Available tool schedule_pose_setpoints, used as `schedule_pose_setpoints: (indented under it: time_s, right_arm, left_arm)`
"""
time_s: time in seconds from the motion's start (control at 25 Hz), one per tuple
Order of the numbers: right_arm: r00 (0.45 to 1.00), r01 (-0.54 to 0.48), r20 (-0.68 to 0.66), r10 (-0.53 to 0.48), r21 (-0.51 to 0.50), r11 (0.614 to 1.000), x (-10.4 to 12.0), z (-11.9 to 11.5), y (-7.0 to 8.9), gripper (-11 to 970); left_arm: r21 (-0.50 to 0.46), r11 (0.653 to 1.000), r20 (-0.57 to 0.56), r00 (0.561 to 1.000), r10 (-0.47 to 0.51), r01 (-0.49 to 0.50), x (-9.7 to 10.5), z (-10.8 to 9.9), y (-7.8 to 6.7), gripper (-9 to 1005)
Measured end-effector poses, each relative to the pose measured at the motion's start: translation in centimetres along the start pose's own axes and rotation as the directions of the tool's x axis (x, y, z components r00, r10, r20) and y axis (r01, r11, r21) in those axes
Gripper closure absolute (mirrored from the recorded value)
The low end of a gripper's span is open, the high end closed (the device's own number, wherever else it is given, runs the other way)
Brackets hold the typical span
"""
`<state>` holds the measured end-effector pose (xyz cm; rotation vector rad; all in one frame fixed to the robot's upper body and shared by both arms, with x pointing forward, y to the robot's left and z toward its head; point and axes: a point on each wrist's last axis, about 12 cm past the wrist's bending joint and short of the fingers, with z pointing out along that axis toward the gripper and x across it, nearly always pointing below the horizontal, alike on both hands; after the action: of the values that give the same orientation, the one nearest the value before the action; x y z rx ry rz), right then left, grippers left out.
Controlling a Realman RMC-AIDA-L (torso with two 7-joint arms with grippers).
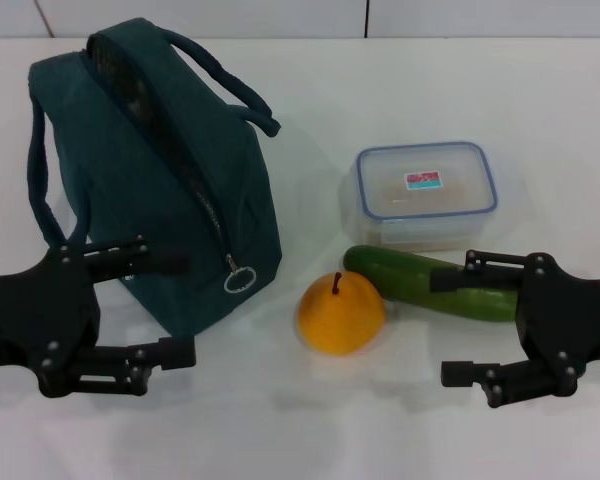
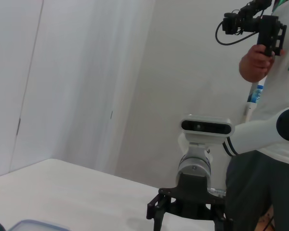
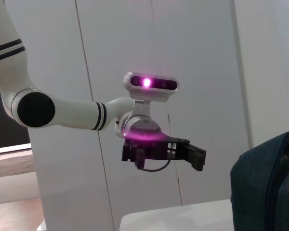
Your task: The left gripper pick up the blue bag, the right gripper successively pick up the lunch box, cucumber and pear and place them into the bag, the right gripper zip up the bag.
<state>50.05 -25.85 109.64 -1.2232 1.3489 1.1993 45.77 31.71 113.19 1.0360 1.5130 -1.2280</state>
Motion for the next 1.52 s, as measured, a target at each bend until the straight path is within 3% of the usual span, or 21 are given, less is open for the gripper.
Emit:
schedule_pose_setpoints:
  time_s: [0.4, 0.52, 0.64, 0.76, 0.88, 1.0, 1.12, 1.32, 1.52]
  right_arm:
    - [1.0, 0.004, 0.006, -0.004, 0.007, 1.0, -0.1, -0.1, -0.1, 102]
    - [1.0, 0.005, 0.014, -0.005, 0.014, 1.0, -0.1, -0.2, -0.1, 102]
    - [1.0, 0.007, 0.014, -0.007, 0.019, 1.0, -0.2, -0.2, -0.2, 101]
    - [1.0, 0.012, 0.015, -0.012, 0.026, 1.0, -0.3, -0.2, -0.3, 101]
    - [0.999, 0.022, 0.025, -0.023, 0.032, 0.999, -0.5, -0.2, -0.4, 101]
    - [0.998, 0.028, 0.05, -0.03, 0.053, 0.998, -0.8, -0.4, -0.6, 101]
    - [0.997, 0.028, 0.063, -0.033, 0.076, 0.997, -0.9, -0.6, -0.7, 101]
    - [0.998, 0.029, 0.057, -0.035, 0.112, 0.993, -0.9, -1.0, -1.0, 101]
    - [0.997, 0.036, 0.062, -0.045, 0.144, 0.989, -1.0, -1.6, -1.3, 102]
  left_arm:
    - [0.015, 1.0, -0.011, 1.0, 0.006, -0.006, -0.2, 0.5, 0.3, 136]
    - [0.002, 1.0, 0.038, 0.999, 0.027, -0.027, -0.8, 0.3, 0.4, 137]
    - [-0.072, 0.996, 0.145, 0.988, 0.059, -0.049, -2.4, -0.7, 1.1, 137]
    - [-0.229, 0.973, 0.272, 0.962, 0.038, 0.026, -4.3, -2.3, 3.4, 137]
    - [-0.36, 0.919, 0.353, 0.935, -0.027, 0.163, -5.0, -4.0, 5.7, 137]
    - [-0.478, 0.826, 0.382, 0.917, -0.112, 0.3, -5.3, -5.5, 7.7, 137]
    - [-0.555, 0.734, 0.347, 0.911, -0.223, 0.392, -5.9, -6.7, 8.7, 137]
    - [-0.63, 0.609, 0.268, 0.871, -0.411, 0.482, -7.6, -7.8, 8.0, 137]
    - [-0.654, 0.565, 0.184, 0.831, -0.525, 0.502, -9.8, -5.9, 6.6, 138]
